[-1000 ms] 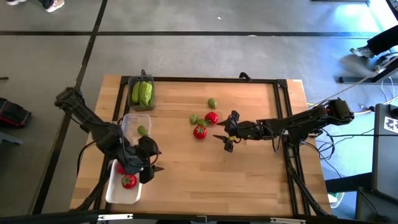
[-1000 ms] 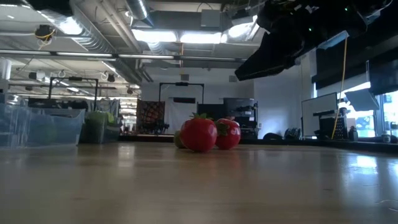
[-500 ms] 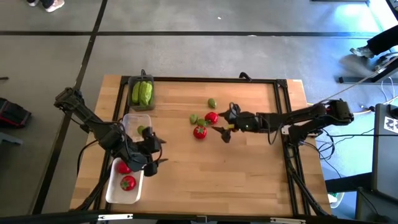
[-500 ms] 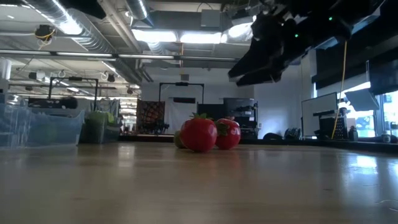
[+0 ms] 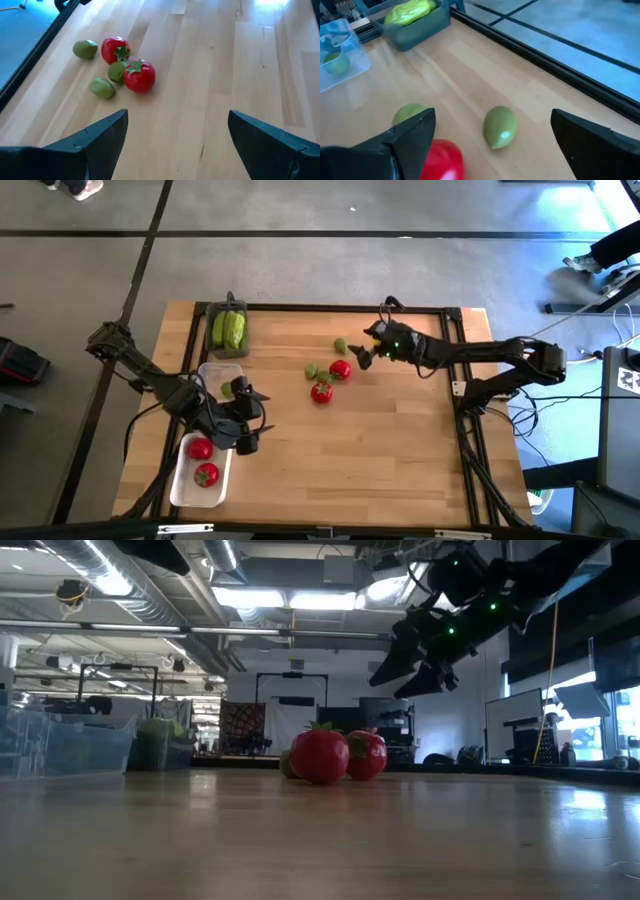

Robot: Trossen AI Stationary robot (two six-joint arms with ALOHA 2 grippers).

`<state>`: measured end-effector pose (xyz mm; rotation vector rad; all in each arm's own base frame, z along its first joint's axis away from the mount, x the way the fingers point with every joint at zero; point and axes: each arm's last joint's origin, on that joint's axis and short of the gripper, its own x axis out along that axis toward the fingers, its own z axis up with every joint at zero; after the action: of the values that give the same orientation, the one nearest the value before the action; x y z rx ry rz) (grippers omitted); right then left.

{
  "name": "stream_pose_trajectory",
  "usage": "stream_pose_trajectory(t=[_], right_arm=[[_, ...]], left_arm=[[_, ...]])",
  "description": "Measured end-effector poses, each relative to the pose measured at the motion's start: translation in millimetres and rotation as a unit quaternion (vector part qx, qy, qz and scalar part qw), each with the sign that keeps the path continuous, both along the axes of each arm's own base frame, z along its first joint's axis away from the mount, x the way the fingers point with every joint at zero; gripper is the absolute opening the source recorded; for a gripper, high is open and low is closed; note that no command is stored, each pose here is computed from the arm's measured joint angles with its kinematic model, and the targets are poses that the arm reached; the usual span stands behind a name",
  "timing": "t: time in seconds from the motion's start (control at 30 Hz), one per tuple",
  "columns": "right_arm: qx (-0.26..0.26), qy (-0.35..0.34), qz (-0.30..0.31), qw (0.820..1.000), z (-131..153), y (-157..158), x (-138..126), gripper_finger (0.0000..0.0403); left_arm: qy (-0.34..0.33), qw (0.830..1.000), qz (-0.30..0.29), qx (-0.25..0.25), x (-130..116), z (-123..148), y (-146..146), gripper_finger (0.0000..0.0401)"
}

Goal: Sort produce into baskets
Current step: Put the lime into the transparent bin

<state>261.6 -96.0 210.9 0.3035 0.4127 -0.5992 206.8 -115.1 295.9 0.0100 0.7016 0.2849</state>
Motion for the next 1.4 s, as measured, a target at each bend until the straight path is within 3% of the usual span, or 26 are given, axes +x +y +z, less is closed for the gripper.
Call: stream_pose_trajectory(t=[0.17, 0.33, 0.6, 0.83, 1.1, 1.4], right_arm=[[0.001, -0.014, -0.023, 1.000, -4, -19, -1, 0.0378], [0.025, -0.012, -0.005, 1.000, -12, -34, 15, 0.0378], [0.067, 0.071, 0.003, 0.995, -24, -50, 52, 0.0378], [0.097, 0.149, -0.006, 0.984, -44, -58, 69, 0.0372], [0.114, 0.176, 0.000, 0.978, -62, -58, 73, 0.0303], [0.099, 0.198, 0.014, 0.975, -73, -59, 74, 0.0222]], left_arm=[[0.007, 1.000, -0.001, 0.010, 1, 0, 3, 0.0340], [0.006, 1.000, -0.002, 0.009, 1, 0, 2, 0.0340], [0.005, 1.000, -0.002, 0.009, 1, 0, 2, 0.0340], [0.006, 1.000, -0.002, 0.009, 1, 0, 2, 0.0340], [0.006, 1.000, -0.003, 0.010, 1, 0, 2, 0.0340], [0.005, 1.000, -0.018, 0.021, 2, 1, 1, 0.0340]])
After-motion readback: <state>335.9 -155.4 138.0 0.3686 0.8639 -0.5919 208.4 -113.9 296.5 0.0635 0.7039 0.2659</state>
